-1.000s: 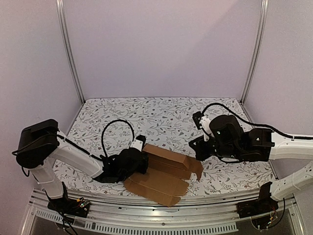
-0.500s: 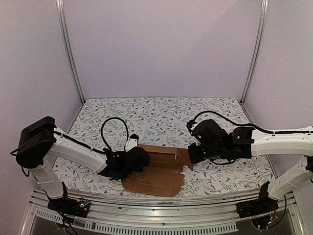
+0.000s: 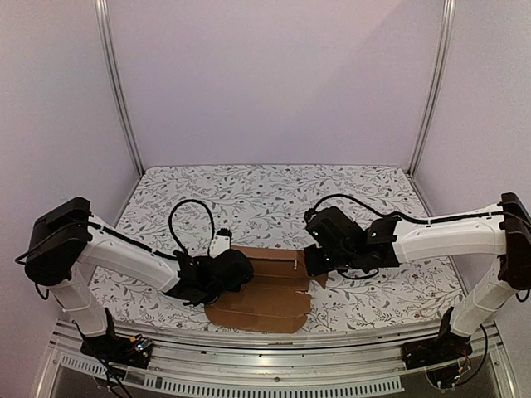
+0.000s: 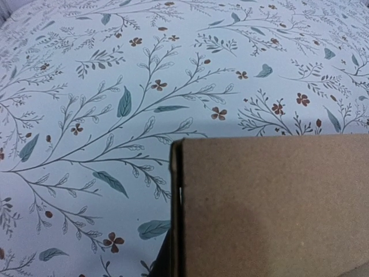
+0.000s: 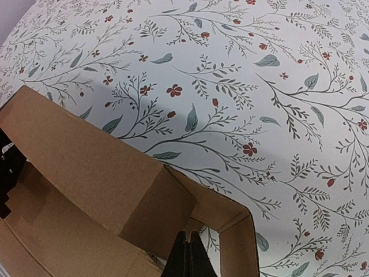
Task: Fold the paper box
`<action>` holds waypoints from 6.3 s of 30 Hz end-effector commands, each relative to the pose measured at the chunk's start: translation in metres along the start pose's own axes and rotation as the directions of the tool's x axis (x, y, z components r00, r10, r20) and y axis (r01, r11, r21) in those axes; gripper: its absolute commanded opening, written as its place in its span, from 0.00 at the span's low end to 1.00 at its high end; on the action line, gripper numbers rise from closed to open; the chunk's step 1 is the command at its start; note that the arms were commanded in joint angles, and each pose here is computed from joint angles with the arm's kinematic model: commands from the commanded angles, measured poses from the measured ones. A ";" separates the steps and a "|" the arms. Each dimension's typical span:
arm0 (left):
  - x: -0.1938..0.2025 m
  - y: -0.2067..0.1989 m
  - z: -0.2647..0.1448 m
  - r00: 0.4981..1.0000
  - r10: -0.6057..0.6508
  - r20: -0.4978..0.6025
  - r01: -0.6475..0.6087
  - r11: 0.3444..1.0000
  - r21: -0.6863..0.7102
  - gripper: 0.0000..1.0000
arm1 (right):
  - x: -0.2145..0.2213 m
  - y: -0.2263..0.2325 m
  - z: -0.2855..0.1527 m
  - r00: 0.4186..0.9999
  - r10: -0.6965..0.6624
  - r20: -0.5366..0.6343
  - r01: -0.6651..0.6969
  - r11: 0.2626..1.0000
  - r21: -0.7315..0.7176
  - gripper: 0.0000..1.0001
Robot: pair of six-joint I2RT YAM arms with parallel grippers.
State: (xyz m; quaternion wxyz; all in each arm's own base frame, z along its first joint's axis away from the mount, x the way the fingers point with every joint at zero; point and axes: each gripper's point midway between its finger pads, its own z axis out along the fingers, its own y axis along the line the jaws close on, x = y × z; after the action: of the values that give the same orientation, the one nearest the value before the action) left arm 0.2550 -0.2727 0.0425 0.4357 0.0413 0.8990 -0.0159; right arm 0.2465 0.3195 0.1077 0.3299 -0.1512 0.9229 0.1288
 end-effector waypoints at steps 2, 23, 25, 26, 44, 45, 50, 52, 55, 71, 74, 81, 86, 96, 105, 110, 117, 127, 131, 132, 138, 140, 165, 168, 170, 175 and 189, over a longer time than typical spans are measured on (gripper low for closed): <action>0.005 -0.004 -0.007 0.999 0.020 -0.031 -0.019 0.999 0.025 0.00 | -0.011 0.008 0.018 0.998 0.060 0.025 -0.059 0.998 -0.032 0.00; 0.013 -0.020 -0.011 0.995 -0.004 -0.100 0.014 0.995 0.096 0.00 | -0.004 0.035 0.047 0.930 0.362 0.066 -0.332 0.904 -0.270 0.00; 0.015 -0.022 -0.012 0.994 -0.010 -0.112 0.023 0.994 0.110 0.00 | -0.007 0.036 0.045 0.918 0.389 0.078 -0.351 0.889 -0.295 0.00; 0.015 -0.023 -0.013 0.993 -0.014 -0.117 0.028 0.993 0.118 0.00 | -0.008 0.037 0.044 0.911 0.404 0.083 -0.362 0.880 -0.307 0.00; 0.012 -0.040 -0.016 0.961 -0.197 -0.195 0.252 0.914 0.319 0.00 | -0.038 0.039 -0.017 0.879 0.442 0.179 -0.316 0.821 -0.475 0.00; 0.011 -0.040 -0.016 0.957 -0.212 -0.200 0.270 0.903 0.334 0.00 | -0.039 0.038 -0.022 0.881 0.437 0.184 -0.307 0.821 -0.482 0.00; 0.009 -0.042 -0.013 0.951 -0.237 -0.197 0.295 0.886 0.358 0.00 | -0.041 0.042 -0.040 0.906 0.378 0.190 -0.241 0.830 -0.502 0.00; 0.005 -0.041 -0.012 0.952 -0.242 -0.184 0.295 0.887 0.355 0.00 | -0.042 0.044 -0.049 0.920 0.342 0.191 -0.208 0.840 -0.501 0.00; -0.004 -0.039 -0.010 0.954 -0.254 -0.156 0.294 0.888 0.354 0.00 | -0.047 0.045 -0.064 0.931 0.296 0.214 -0.159 0.855 -0.493 0.00; -0.076 -0.024 -0.029 0.940 -0.339 -0.035 0.319 0.842 0.435 0.00 | -0.040 0.031 -0.172 0.910 0.086 0.406 0.144 0.853 -0.502 0.00; -0.087 -0.020 -0.036 0.924 -0.380 -0.049 0.357 0.806 0.472 0.00 | -0.036 0.022 -0.183 0.892 0.104 0.440 0.152 0.847 -0.509 0.00; -0.108 -0.011 -0.054 0.882 -0.464 -0.080 0.428 0.720 0.546 0.00 | -0.033 0.017 -0.196 0.857 0.156 0.491 0.168 0.817 -0.552 0.00; -0.120 -0.014 -0.072 0.876 -0.473 -0.090 0.425 0.672 0.606 0.00 | -0.051 0.030 -0.204 0.832 0.179 0.526 0.191 0.797 -0.573 0.00; -0.121 -0.011 -0.093 0.865 -0.482 -0.140 0.444 0.605 0.661 0.00 | -0.085 0.080 -0.214 0.796 0.216 0.566 0.275 0.703 -0.656 0.00; -0.119 -0.004 -0.093 0.863 -0.488 -0.130 0.444 0.610 0.656 0.00 | -0.096 0.114 -0.223 0.797 0.206 0.567 0.339 0.625 -0.703 0.00; -0.123 -0.004 -0.098 0.864 -0.487 -0.125 0.436 0.602 0.669 0.00 | -0.101 0.118 -0.216 0.798 0.206 0.566 0.327 0.641 -0.694 0.00; -0.126 -0.006 -0.103 0.867 -0.481 -0.125 0.426 0.589 0.687 0.00 | -0.106 0.118 -0.199 0.796 0.210 0.568 0.285 0.698 -0.657 0.00; -0.125 -0.009 -0.103 0.891 -0.445 -0.090 0.373 0.602 0.706 0.00 | -0.114 0.125 -0.187 0.792 0.245 0.558 0.244 0.712 -0.659 0.00; -0.127 -0.006 -0.104 0.904 -0.425 -0.039 0.325 0.627 0.708 0.00 | -0.108 0.125 -0.172 0.812 0.245 0.529 0.208 0.726 -0.655 0.00; -0.129 -0.006 -0.104 0.907 -0.420 -0.027 0.314 0.632 0.709 0.00 | -0.106 0.125 -0.169 0.818 0.247 0.520 0.196 0.730 -0.655 0.00; -0.137 0.000 -0.110 0.912 -0.410 0.020 0.280 0.657 0.700 0.00 | -0.083 0.118 -0.141 0.860 0.202 0.469 0.150 0.778 -0.611 0.00; -0.140 0.000 -0.111 0.913 -0.408 0.023 0.275 0.657 0.702 0.00 | -0.073 0.116 -0.132 0.875 0.172 0.452 0.146 0.798 -0.585 0.00; -0.126 0.004 -0.088 0.931 -0.365 0.020 0.270 0.723 0.635 0.00 | -0.032 0.086 -0.163 0.878 0.047 0.476 0.246 0.809 -0.534 0.04; -0.125 0.003 -0.085 0.935 -0.353 0.024 0.260 0.733 0.629 0.00 | -0.019 0.076 -0.165 0.891 0.016 0.454 0.258 0.805 -0.534 0.09; -0.124 0.004 -0.084 0.939 -0.341 0.031 0.250 0.744 0.620 0.00 | -0.011 0.065 -0.165 0.900 -0.012 0.436 0.258 0.821 -0.509 0.13; -0.124 0.008 -0.081 0.949 -0.309 0.056 0.215 0.771 0.599 0.00 | -0.004 0.027 -0.168 0.907 -0.061 0.417 0.241 0.887 -0.394 0.20; -0.110 0.001 -0.087 0.988 -0.137 0.071 0.063 0.780 0.623 0.00 | -0.034 0.044 -0.225 0.851 -0.170 0.497 0.405 0.814 -0.416 0.38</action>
State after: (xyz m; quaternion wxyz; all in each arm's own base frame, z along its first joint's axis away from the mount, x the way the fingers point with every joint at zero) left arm 0.2575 -0.2697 0.1767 0.4487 0.0950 0.8219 -0.3378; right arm 0.1388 0.2804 0.2996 0.5072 -0.2894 0.7359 0.3428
